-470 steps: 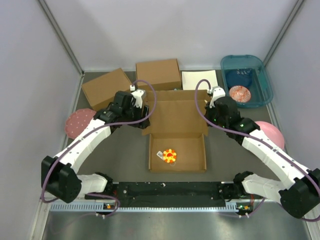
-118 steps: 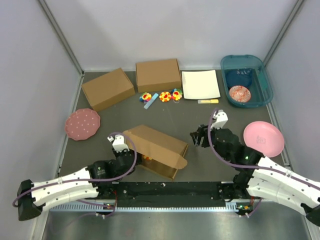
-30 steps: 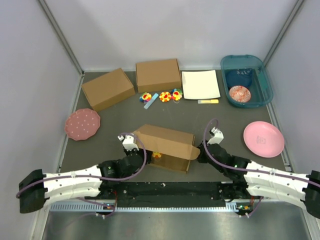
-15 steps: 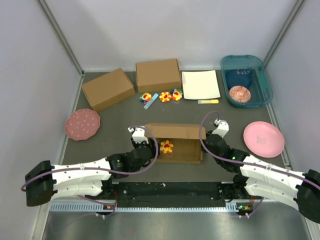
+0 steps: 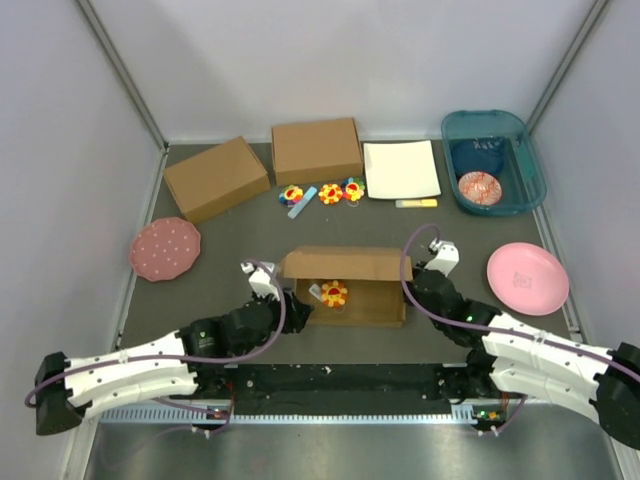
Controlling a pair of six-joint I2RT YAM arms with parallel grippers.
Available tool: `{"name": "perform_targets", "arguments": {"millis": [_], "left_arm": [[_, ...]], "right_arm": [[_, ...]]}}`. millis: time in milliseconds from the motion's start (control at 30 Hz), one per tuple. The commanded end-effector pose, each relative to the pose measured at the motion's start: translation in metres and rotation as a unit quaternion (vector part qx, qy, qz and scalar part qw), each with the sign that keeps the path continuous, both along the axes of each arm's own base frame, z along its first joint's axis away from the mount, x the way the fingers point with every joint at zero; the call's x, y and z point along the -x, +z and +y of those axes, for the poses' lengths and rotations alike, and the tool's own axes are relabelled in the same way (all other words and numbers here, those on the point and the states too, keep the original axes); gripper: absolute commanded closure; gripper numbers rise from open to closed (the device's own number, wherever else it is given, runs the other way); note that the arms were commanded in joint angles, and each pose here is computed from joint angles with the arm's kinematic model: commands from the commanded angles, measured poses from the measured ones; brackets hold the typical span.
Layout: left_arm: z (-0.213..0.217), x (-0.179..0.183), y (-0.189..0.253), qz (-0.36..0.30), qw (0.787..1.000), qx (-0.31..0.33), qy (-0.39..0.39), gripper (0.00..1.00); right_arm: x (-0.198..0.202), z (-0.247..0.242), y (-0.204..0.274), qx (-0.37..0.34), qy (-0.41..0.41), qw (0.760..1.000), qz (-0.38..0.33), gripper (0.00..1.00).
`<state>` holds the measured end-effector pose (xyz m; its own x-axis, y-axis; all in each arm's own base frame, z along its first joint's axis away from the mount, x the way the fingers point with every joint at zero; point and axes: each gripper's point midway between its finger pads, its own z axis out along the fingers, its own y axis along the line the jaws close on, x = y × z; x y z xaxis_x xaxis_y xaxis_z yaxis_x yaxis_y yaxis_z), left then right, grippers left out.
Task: Fold the paper box
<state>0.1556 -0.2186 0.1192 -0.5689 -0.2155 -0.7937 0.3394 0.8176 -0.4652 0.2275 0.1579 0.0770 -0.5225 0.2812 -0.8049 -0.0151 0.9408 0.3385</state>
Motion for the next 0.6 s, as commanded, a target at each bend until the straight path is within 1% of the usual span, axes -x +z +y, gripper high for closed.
{"name": "perform_targets", "arguments": {"millis": [0, 33, 67, 100, 133, 200, 233, 333, 400, 433, 500, 567], "left_arm": [[0.002, 0.022, 0.009, 0.0, 0.998, 0.022, -0.06, 0.44], [0.003, 0.024, 0.012, -0.007, 0.997, 0.025, -0.068, 0.44], [0.006, 0.025, 0.024, -0.019, 0.996, 0.044, -0.072, 0.44], [0.008, 0.025, 0.029, -0.028, 0.996, 0.048, -0.073, 0.44], [0.011, 0.024, 0.034, -0.035, 0.996, 0.053, -0.068, 0.44], [0.02, 0.024, 0.045, -0.049, 0.995, 0.059, -0.06, 0.44], [0.025, 0.021, 0.053, -0.058, 0.995, 0.063, -0.05, 0.44], [0.035, 0.017, 0.057, -0.063, 0.996, 0.047, -0.033, 0.44], [0.041, 0.016, 0.055, -0.06, 0.997, 0.031, -0.024, 0.44], [0.043, 0.015, 0.06, -0.061, 0.997, 0.033, -0.019, 0.44], [0.047, 0.014, 0.06, -0.063, 0.998, 0.026, -0.011, 0.44], [0.052, 0.012, 0.066, -0.069, 0.997, 0.029, -0.003, 0.44]], "right_arm": [[-0.003, -0.004, 0.014, -0.002, -0.001, 1.0, -0.022, 0.96], [-0.003, -0.005, 0.019, -0.006, -0.002, 1.0, -0.027, 0.95], [-0.002, -0.004, 0.022, -0.006, 0.001, 1.0, -0.031, 0.92], [-0.001, -0.008, 0.022, 0.001, 0.001, 1.0, -0.028, 0.89], [0.0, -0.008, 0.025, 0.001, 0.003, 1.0, -0.029, 0.81], [0.003, -0.012, 0.03, 0.006, 0.006, 0.999, -0.031, 0.72], [0.003, -0.013, 0.032, 0.008, 0.007, 0.999, -0.032, 0.63], [0.009, -0.019, 0.033, 0.018, 0.01, 0.999, -0.027, 0.51], [0.011, -0.022, 0.039, 0.016, 0.009, 0.999, -0.029, 0.48], [0.015, -0.027, 0.036, 0.027, 0.008, 0.999, -0.02, 0.47], [0.018, -0.032, 0.047, 0.02, 0.007, 0.999, -0.031, 0.46], [0.022, -0.042, 0.054, 0.029, -0.001, 0.999, -0.032, 0.46]]}}
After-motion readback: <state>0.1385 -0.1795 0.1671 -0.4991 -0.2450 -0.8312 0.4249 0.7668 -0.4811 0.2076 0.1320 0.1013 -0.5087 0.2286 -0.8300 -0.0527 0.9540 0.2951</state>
